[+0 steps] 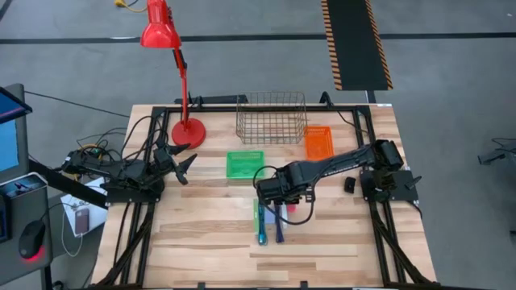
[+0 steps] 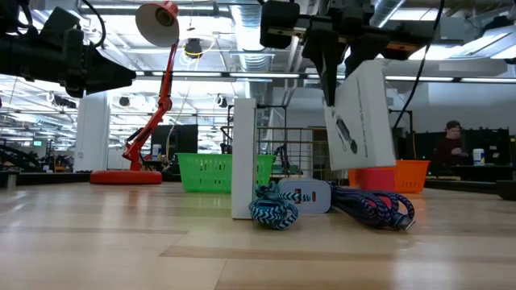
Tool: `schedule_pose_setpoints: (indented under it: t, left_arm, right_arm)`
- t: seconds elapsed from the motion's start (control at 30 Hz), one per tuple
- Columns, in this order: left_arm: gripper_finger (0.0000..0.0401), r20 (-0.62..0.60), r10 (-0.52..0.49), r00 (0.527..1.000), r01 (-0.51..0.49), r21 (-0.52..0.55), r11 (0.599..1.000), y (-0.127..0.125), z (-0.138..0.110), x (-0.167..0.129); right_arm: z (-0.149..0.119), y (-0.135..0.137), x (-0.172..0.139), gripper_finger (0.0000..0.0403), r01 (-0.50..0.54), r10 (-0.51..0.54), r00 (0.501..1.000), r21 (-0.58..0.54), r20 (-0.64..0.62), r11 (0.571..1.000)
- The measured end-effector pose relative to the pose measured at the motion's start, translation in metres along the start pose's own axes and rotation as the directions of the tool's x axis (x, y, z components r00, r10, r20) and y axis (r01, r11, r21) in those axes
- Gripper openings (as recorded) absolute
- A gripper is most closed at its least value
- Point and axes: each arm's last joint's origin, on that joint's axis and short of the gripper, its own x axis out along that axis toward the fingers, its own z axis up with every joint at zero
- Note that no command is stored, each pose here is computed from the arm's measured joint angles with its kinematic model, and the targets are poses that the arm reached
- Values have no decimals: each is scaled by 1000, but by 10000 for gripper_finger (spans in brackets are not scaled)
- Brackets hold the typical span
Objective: Pick and place items into bin
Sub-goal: Put the left white card reader box into the gold wire basket
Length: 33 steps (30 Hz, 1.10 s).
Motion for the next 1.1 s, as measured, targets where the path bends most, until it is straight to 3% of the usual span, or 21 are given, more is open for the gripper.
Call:
schedule_pose_setpoints:
  t: [0.23,0.53,1.1]
  left_arm:
    - [217,0,0,1000,0,0,1000,0,0,0]
    - [217,0,0,1000,0,0,1000,0,0,0]
    - [217,0,0,1000,0,0,1000,0,0,0]
  right_arm:
    - [8,4,-18,58,-18,19,1000,-21,13,1000]
    - [38,11,-54,62,-64,67,997,-66,35,996]
    - [132,-1,-111,63,-128,140,985,-118,98,985]
